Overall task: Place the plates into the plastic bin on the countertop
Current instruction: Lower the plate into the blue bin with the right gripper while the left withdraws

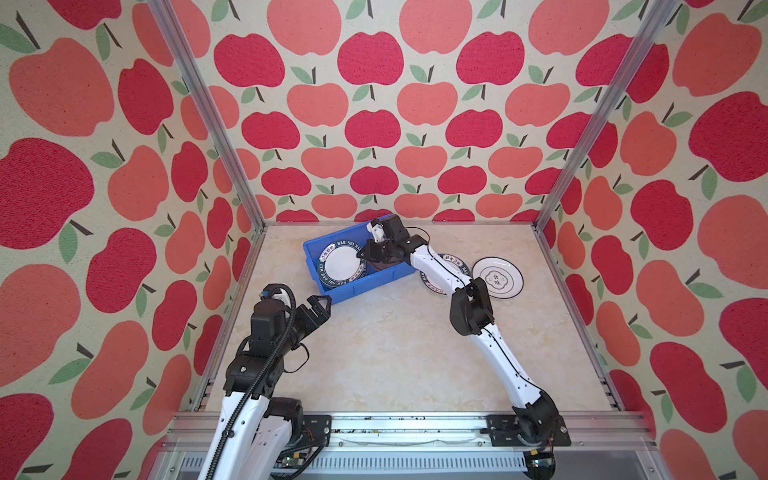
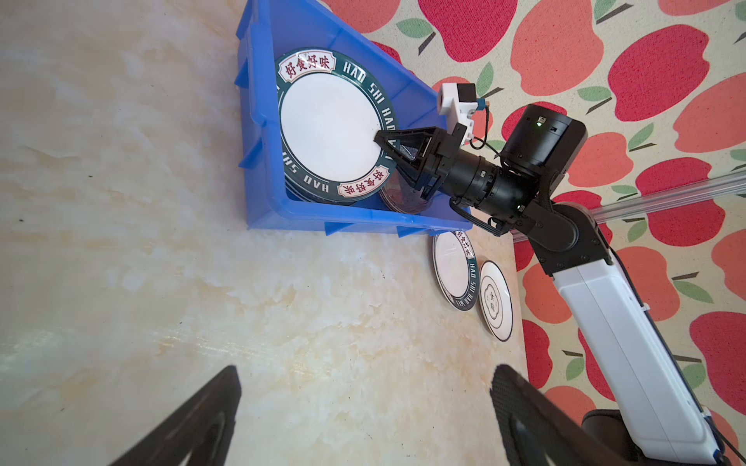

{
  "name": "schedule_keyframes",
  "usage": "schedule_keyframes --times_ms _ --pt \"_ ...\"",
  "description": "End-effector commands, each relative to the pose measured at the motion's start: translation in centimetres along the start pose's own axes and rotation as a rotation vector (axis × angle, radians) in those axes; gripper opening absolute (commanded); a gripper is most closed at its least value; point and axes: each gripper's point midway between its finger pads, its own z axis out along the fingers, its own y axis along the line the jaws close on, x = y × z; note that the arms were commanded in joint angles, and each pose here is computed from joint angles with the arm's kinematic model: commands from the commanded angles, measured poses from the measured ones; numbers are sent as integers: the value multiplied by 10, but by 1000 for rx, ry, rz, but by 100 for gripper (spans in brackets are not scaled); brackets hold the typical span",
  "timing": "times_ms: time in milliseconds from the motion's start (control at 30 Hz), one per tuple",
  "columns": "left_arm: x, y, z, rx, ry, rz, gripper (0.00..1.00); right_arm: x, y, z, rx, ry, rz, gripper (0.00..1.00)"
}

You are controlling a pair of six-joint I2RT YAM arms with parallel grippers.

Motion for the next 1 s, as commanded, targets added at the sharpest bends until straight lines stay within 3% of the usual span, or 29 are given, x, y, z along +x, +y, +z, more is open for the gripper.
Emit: schedule_keyframes --times_ms 0,33,100,500,700,967 --pt "4 1 -1 4 18 10 99 -3 7 -1 19 -19 -41 33" --pt "4 1 0 10 17 6 99 -4 10 -3 23 -19 -51 43" --pt "4 -1 2 18 24 3 99 -4 13 -7 48 -21 -71 50" --pt "0 -6 2 38 21 15 99 3 17 -20 187 -19 -135 53" --pt "0 -7 5 50 31 8 99 0 24 -18 230 -57 -190 71" --pt "-4 0 4 12 4 11 99 -10 37 -29 241 -89 -230 73"
